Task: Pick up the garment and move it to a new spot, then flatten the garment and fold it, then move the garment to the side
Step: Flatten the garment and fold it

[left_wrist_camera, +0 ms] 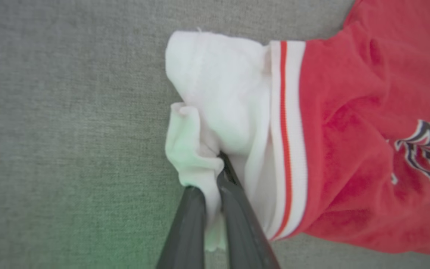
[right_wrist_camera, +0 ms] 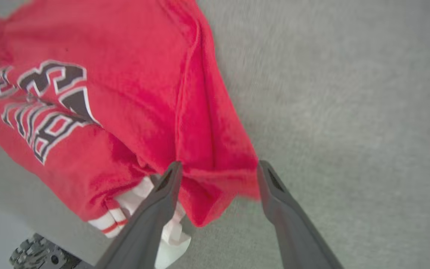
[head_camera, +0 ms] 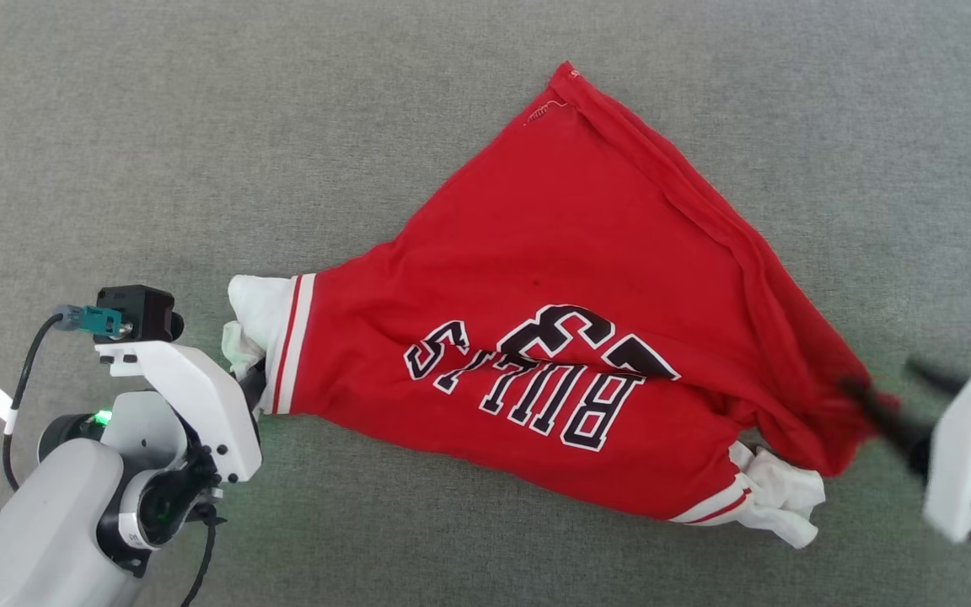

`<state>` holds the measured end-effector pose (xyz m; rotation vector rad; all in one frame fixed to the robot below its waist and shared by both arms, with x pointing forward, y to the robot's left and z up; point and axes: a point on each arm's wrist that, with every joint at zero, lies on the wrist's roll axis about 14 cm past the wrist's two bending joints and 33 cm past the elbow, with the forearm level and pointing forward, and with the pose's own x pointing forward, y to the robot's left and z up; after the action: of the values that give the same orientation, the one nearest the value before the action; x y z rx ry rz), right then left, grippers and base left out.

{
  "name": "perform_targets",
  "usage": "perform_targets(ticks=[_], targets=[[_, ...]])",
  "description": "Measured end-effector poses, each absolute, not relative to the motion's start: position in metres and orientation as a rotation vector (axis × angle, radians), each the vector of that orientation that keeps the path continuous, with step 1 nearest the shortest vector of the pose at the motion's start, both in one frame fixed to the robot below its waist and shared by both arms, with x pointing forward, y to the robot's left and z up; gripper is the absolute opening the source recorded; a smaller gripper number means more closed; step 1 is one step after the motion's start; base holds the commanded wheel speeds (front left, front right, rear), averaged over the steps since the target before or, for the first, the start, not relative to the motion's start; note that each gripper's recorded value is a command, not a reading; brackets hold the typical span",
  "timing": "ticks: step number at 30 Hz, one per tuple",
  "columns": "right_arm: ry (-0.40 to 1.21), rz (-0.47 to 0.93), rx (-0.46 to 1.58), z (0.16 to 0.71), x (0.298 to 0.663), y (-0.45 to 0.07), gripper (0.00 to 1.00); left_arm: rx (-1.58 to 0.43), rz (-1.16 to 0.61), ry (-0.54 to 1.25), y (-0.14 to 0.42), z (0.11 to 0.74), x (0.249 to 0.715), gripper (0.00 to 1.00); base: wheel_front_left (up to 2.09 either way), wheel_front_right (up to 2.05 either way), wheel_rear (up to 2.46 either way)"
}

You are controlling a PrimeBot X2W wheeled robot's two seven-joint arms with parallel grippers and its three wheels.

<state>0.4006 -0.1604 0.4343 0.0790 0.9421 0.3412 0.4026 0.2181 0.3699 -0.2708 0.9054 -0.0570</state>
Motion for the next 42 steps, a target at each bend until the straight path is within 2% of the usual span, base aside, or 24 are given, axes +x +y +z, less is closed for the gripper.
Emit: perform_targets(ticks=[5,9,16,21,29,33,41,42], targets=[[0.679,0.358,0.038,0.489,0.445,-0.149,1.0,-0.288,-0.049,0.906,0.217,0.37,0.398,0.0,0.0,0.0,0.0],[0.537,0.406,0.01,0.51,0.482,-0.128,1.0,-0.3,-0.047,0.903,0.215,0.371,0.398,0.0,0.0,0.0,0.0],[0.465,0.516,-0.023,0.503,0.543,-0.08,1.0,-0.315,-0.046,0.894,0.214,0.371,0.398,0.0,0.0,0.0,0.0],[0.548,0.589,-0.074,0.469,0.572,-0.046,1.0,-0.333,-0.032,0.886,0.217,0.37,0.396,0.0,0.0,0.0,0.0],[0.731,0.661,-0.157,0.417,0.599,-0.007,1.0,-0.358,-0.004,0.874,0.224,0.368,0.391,0.0,0.0,0.0,0.0],[0.856,0.676,-0.22,0.383,0.603,0.005,1.0,-0.367,0.011,0.874,0.228,0.365,0.388,0.0,0.0,0.0,0.0],[1.039,0.711,-0.304,0.361,0.596,0.016,1.0,-0.369,0.024,0.883,0.235,0.36,0.386,0.0,0.0,0.0,0.0],[1.06,0.717,-0.307,0.361,0.593,0.016,0.7,-0.369,0.021,0.886,0.235,0.359,0.386,0.0,0.0,0.0,0.0]])
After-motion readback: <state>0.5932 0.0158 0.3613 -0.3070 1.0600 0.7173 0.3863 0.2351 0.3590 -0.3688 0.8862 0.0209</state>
